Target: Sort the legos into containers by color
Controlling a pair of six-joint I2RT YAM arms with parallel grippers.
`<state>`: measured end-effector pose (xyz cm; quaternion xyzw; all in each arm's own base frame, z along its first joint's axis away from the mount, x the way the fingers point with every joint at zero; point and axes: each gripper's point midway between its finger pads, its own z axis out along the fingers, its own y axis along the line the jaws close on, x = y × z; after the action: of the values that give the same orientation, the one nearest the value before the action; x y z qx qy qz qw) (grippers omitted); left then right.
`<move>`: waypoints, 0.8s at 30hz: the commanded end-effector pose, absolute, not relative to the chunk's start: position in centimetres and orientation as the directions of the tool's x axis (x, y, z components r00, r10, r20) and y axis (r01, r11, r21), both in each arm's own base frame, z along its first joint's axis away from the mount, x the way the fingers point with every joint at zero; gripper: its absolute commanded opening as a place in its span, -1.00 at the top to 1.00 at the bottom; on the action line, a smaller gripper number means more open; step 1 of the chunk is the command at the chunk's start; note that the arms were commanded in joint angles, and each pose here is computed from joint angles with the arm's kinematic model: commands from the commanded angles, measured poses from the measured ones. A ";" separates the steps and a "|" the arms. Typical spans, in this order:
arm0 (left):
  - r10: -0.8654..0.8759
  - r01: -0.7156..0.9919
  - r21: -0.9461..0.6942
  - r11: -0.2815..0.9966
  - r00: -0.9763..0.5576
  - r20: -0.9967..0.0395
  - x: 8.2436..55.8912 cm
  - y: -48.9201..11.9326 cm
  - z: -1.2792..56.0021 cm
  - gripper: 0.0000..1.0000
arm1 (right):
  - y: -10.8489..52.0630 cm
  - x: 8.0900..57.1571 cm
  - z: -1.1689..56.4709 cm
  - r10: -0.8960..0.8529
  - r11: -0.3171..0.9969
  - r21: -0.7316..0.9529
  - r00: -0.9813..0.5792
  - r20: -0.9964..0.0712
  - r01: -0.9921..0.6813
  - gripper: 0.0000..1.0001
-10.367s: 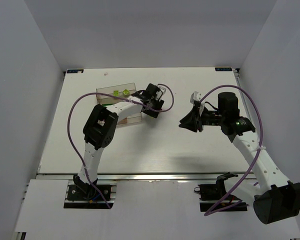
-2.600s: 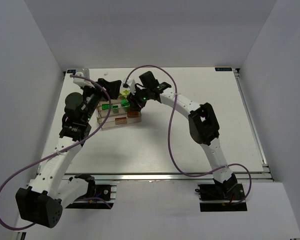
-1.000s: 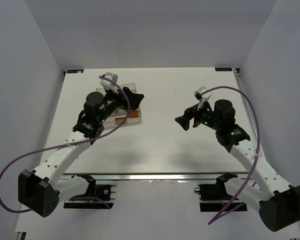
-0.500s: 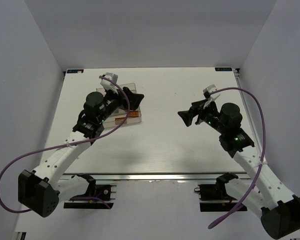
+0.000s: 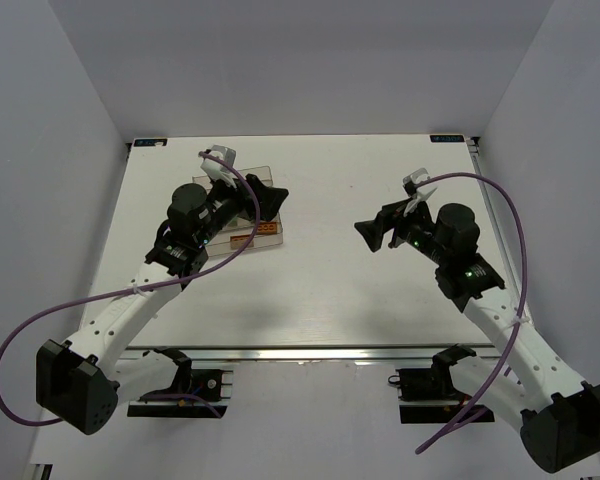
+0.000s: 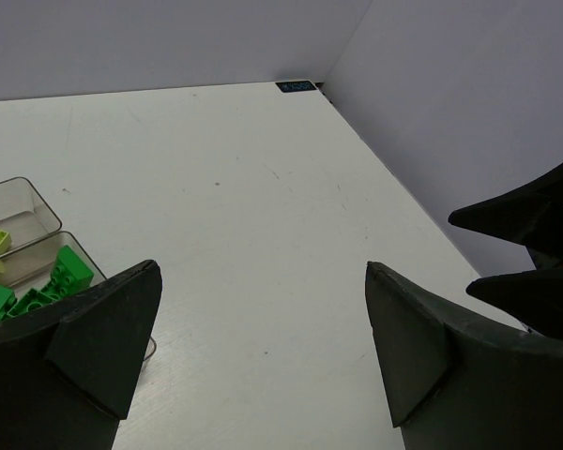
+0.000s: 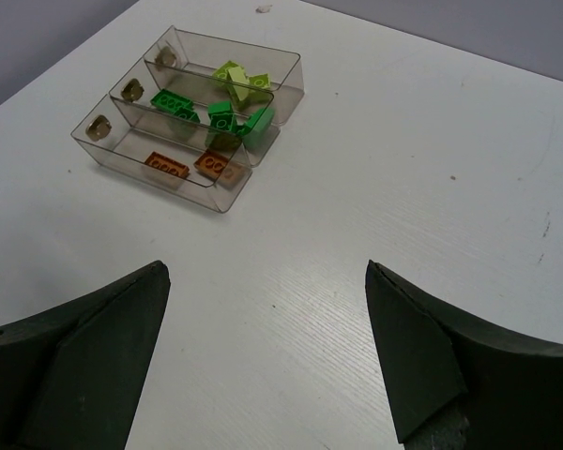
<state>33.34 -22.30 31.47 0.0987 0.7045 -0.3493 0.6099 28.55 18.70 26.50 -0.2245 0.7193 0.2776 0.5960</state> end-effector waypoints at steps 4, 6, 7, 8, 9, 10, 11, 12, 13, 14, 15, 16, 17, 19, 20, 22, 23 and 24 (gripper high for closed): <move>-0.311 0.596 -0.362 0.717 -0.191 -0.931 32.8 -22.4 34.1 -0.96 | 18.6 29.0 27.5 0.016 0.750 0.103 -0.138 -0.990 -0.653 -0.79; -0.312 0.596 -0.363 0.716 -0.192 -0.931 32.8 -22.4 34.1 -0.96 | 18.6 28.9 27.6 0.017 0.750 0.100 -0.132 -0.991 -0.654 -0.79; -0.312 0.596 -0.363 0.716 -0.192 -0.931 32.8 -22.4 34.1 -0.96 | 18.6 28.9 27.6 0.017 0.750 0.100 -0.132 -0.991 -0.654 -0.79; -0.312 0.597 -0.363 0.715 -0.192 -0.931 32.8 -22.4 34.1 -0.96 | 18.5 28.9 27.7 0.017 0.750 0.100 -0.131 -0.991 -0.654 -0.79; -0.310 0.597 -0.361 0.716 -0.191 -0.931 32.8 -22.4 34.1 -0.96 | 18.5 28.9 27.6 0.017 0.750 0.100 -0.132 -0.991 -0.654 -0.79; -0.310 0.596 -0.364 0.716 -0.195 -0.930 32.8 -22.4 34.0 -0.96 | 18.5 28.9 27.6 0.016 0.750 0.099 -0.131 -0.991 -0.654 -0.79; -0.310 0.599 -0.361 0.715 -0.192 -0.931 32.8 -22.4 34.1 -0.96 | 18.5 28.9 27.7 0.018 0.750 0.099 -0.130 -0.991 -0.654 -0.79; -0.311 0.598 -0.361 0.716 -0.190 -0.931 32.8 -22.4 34.1 -0.96 | 18.5 28.9 27.7 0.017 0.750 0.098 -0.128 -0.992 -0.654 -0.79; -0.311 0.599 -0.361 0.715 -0.191 -0.931 32.7 -22.5 34.1 -0.96 | 18.5 28.9 27.7 0.018 0.751 0.097 -0.127 -0.992 -0.653 -0.79; -0.312 0.598 -0.363 0.715 -0.191 -0.931 32.7 -22.4 34.1 -0.96 | 18.5 28.9 27.7 0.018 0.751 0.097 -0.127 -0.992 -0.653 -0.79; -0.312 0.598 -0.363 0.715 -0.191 -0.931 32.7 -22.4 34.2 -0.96 | 18.5 28.9 27.7 0.017 0.750 0.095 -0.125 -0.992 -0.655 -0.79; -0.313 0.597 -0.364 0.715 -0.192 -0.930 32.8 -22.4 34.1 -0.96 | 18.5 28.9 27.6 0.016 0.751 0.095 -0.126 -0.992 -0.654 -0.79; -0.313 0.600 -0.364 0.713 -0.193 -0.930 32.7 -22.5 34.1 -0.96 | 18.5 28.9 27.6 0.016 0.751 0.095 -0.126 -0.992 -0.654 -0.79; -0.312 0.598 -0.365 0.714 -0.195 -0.930 32.7 -22.5 34.0 -0.96 | 18.5 28.9 27.7 0.015 0.752 0.092 -0.123 -0.992 -0.653 -0.79; -0.312 0.599 -0.363 0.714 -0.192 -0.931 32.7 -22.5 34.1 -0.96 | 18.5 28.9 27.6 0.014 0.751 0.092 -0.124 -0.992 -0.654 -0.79; -0.311 0.599 -0.363 0.713 -0.193 -0.931 32.7 -22.5 34.1 -0.96 | 18.4 28.9 27.7 0.014 0.752 0.090 -0.122 -0.992 -0.653 -0.79; -0.312 0.599 -0.363 0.714 -0.191 -0.931 32.7 -22.4 34.2 -0.96 | 18.4 28.9 27.8 0.014 0.753 0.088 -0.118 -0.993 -0.652 -0.79; -0.311 0.597 -0.363 0.716 -0.194 -0.930 32.8 -22.4 34.0 -0.96 | 18.4 29.0 27.8 0.014 0.756 0.087 -0.117 -0.993 -0.649 -0.79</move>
<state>33.28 -22.37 31.48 0.0989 0.7045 -0.3516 0.6085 28.75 18.65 26.47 -0.2287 0.7175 0.2722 0.5990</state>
